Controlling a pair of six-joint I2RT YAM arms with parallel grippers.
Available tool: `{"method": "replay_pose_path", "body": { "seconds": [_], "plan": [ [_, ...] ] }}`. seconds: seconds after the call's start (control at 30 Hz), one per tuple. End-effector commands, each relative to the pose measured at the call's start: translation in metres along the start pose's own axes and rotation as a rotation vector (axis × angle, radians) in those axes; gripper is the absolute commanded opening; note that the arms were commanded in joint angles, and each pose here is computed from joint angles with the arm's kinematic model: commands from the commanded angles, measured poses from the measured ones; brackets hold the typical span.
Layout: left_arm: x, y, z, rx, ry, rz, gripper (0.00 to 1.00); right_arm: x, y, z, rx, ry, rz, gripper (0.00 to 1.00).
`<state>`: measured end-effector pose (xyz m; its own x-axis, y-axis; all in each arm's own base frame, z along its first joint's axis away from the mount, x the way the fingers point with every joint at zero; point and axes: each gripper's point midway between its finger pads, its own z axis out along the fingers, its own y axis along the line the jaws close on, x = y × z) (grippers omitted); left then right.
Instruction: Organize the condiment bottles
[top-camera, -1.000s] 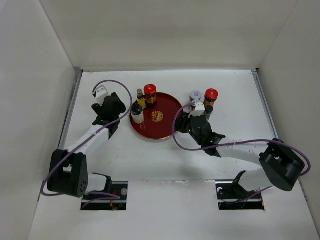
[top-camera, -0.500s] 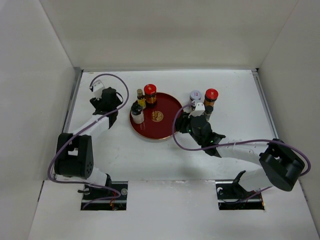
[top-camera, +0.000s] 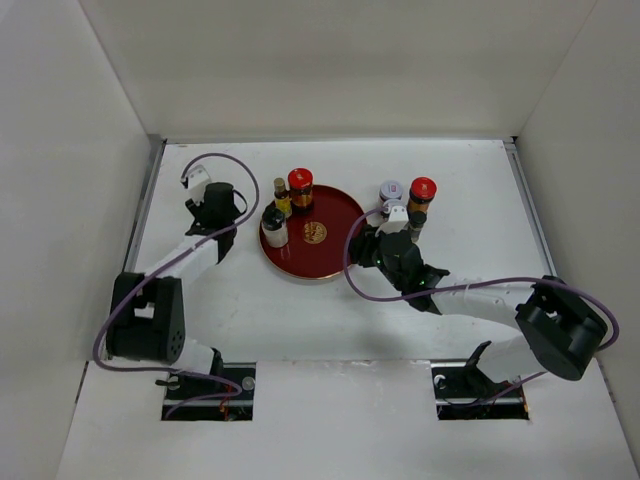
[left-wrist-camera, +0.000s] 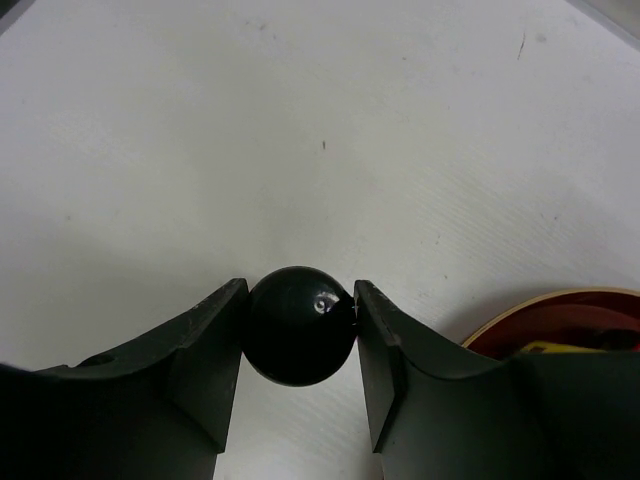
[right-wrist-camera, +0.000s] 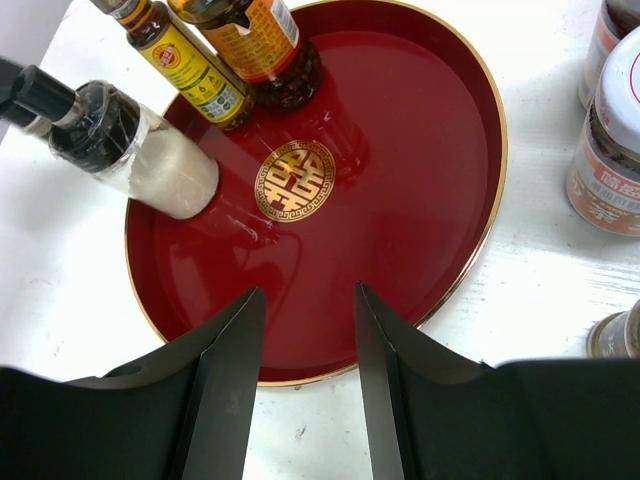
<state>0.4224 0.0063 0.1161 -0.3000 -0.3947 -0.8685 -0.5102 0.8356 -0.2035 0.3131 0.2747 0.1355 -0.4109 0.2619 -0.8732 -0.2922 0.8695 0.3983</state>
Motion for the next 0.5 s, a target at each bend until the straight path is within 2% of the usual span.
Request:
{"method": "replay_pose_path", "body": {
  "seconds": [0.0,0.3,0.47],
  "plan": [
    [-0.033,0.0,-0.035,0.042,-0.109,-0.062,0.27,-0.023,0.016,0.003,-0.045,-0.058,0.027,0.48],
    [-0.012,-0.002,-0.129,0.193,-0.048,0.027,0.27,-0.023,0.016,0.003,-0.045,-0.057,0.026,0.48],
    [0.008,-0.027,-0.161,0.306,0.009,0.053,0.27,-0.024,0.016,0.003,-0.042,-0.062,0.026,0.47]
  ]
}}
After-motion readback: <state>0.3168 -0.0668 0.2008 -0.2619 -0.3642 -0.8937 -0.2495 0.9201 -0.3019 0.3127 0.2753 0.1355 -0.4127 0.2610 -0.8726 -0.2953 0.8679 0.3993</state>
